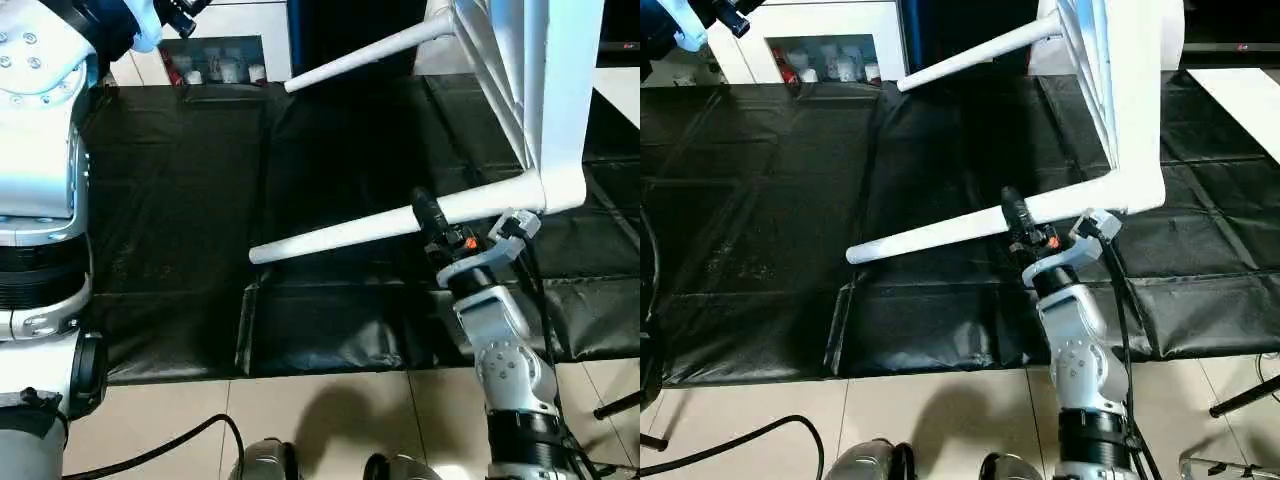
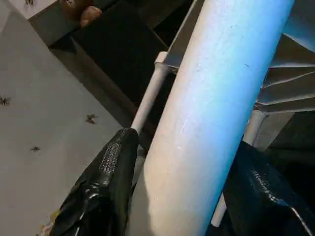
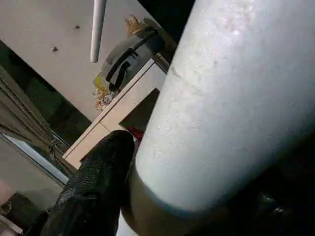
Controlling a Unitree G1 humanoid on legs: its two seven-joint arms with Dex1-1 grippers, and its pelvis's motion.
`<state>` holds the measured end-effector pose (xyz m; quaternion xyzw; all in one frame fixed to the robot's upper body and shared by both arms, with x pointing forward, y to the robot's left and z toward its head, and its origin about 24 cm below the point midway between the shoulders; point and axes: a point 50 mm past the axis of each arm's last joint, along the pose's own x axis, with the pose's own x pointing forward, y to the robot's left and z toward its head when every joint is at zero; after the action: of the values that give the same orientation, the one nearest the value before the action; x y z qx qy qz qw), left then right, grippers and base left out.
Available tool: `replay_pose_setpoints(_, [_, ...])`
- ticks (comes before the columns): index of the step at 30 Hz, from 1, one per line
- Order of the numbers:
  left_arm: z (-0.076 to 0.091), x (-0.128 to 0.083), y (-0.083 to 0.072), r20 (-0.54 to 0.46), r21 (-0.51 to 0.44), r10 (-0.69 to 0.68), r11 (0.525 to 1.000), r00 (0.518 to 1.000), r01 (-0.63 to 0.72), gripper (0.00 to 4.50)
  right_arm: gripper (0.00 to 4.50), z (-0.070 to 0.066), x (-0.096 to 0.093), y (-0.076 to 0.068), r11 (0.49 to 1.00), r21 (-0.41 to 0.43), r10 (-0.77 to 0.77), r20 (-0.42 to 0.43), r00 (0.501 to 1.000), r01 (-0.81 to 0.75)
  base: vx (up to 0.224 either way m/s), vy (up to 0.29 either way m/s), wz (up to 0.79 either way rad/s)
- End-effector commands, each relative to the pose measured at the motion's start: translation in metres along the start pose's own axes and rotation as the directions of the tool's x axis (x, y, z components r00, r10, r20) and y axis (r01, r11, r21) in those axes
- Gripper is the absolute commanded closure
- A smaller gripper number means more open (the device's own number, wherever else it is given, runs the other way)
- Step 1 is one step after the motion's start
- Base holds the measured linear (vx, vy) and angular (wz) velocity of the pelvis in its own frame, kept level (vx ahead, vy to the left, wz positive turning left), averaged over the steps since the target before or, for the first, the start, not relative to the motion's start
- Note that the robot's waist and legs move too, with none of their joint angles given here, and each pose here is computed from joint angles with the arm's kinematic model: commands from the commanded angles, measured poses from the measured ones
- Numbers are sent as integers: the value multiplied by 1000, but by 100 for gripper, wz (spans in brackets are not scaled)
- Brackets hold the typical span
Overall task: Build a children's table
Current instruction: Flip table
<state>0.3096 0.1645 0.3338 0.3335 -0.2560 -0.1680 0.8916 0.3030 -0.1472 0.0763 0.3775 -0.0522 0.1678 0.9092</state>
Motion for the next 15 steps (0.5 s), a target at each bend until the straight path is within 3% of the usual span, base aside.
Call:
replay_pose_setpoints(1, [-12, -1, -2, -22, -149, 5, 989, 1000, -8, 221, 204, 7, 7, 5, 1000, -22, 23, 33, 999, -22, 0, 0, 0])
replay_pose_setpoints(5, [-13, -2, -3, -23, -157, 2, 988, 1000, -5, 221, 224, 7, 7, 3, 999, -36, 4, 32, 999, -3, 0, 0, 0])
replay_pose_setpoints(6, [-15, -2, -3, -16, -175, -10, 985, 1000, 7, 186, 227, 7, 7, 2, 999, -45, -8, 35, 999, 9, 0, 0, 0])
replay_pose_setpoints(8, [-17, -6, -2, 15, -229, -29, 973, 999, 32, 165, 229, 8, 8, 1, 997, -67, -25, 38, 999, 28, 0, 0, 0])
replay_pose_setpoints(15, [-22, -18, -7, 46, -205, -199, 957, 979, 204, 101, 234, 10, 10, -2, 993, -98, -55, 43, 998, 59, 0, 0, 0])
